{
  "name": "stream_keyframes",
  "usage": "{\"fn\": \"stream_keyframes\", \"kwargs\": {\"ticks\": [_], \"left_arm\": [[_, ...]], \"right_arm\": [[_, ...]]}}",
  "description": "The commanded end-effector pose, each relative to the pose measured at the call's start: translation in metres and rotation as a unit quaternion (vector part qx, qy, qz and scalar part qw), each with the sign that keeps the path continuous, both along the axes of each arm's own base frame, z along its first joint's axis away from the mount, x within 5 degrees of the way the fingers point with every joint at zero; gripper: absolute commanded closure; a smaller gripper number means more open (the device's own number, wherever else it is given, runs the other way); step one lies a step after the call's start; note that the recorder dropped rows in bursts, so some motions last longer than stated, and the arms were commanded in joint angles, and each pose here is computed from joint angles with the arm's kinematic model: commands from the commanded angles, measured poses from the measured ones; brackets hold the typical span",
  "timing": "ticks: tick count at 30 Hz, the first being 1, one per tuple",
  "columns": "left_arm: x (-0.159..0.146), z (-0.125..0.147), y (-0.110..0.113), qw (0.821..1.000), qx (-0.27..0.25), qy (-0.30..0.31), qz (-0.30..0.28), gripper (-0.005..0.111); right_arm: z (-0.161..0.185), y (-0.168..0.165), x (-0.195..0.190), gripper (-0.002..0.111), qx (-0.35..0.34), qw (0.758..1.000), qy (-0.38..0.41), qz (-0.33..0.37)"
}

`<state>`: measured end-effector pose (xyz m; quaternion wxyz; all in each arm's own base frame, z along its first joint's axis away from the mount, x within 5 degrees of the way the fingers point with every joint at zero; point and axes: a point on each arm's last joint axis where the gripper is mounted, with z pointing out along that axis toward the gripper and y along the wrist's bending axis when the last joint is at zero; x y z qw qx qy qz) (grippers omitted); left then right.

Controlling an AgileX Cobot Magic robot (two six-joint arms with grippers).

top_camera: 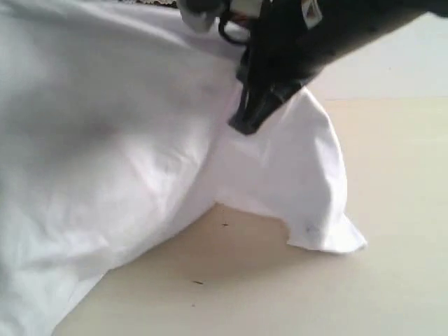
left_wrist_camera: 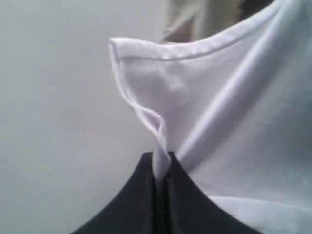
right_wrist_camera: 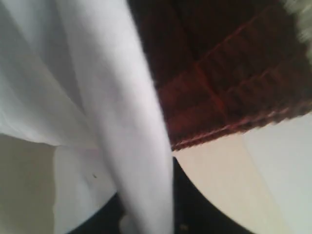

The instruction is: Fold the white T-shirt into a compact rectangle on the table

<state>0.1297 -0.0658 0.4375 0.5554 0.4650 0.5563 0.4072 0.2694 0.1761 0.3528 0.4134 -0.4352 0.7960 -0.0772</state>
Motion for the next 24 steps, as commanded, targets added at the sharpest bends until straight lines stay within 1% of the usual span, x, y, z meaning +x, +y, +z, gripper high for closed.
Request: {"fn": "stream_keyframes", "kwargs": {"ticks": [1,4,6,9,11,14,17,20,22,24], "left_arm": [[0.003,0.026,0.007,0.994,-0.037,-0.1,0.001,0.107],[0.009,0.033,0.006,0.994,-0.069,-0.087,-0.011,0.107],[0.012,0.045,0.008,0.991,-0.091,-0.095,-0.001,0.107],[0.016,0.065,0.014,0.986,-0.117,-0.113,0.025,0.107],[0.018,0.078,0.022,0.98,-0.146,-0.129,0.049,0.107],[0.02,0.092,0.035,0.97,-0.168,-0.153,0.08,0.107],[0.017,0.104,0.044,0.965,-0.165,-0.184,0.087,0.107],[0.018,0.112,0.044,0.964,-0.147,-0.206,0.085,0.107],[0.024,0.111,0.041,0.966,-0.126,-0.208,0.09,0.107],[0.035,0.106,0.035,0.969,-0.12,-0.196,0.089,0.107]], "right_arm": [[0.042,0.003,0.003,0.108,0.047,0.995,-0.084,0.012],[0.062,0.006,0.004,0.108,0.074,0.99,-0.12,0.021],[0.07,0.006,0.005,0.108,0.08,0.987,-0.135,0.022],[0.075,0.009,0.009,0.108,0.083,0.986,-0.141,0.021],[0.078,0.011,0.011,0.108,0.085,0.986,-0.144,0.021],[0.082,0.014,0.014,0.108,0.1,0.983,-0.149,0.024],[0.087,0.016,0.013,0.108,0.121,0.982,-0.146,0.025],[0.085,0.016,0.012,0.108,0.126,0.982,-0.136,0.025],[0.083,0.017,0.011,0.108,0.122,0.984,-0.122,0.031],[0.08,0.018,0.009,0.108,0.115,0.987,-0.107,0.04]]}}
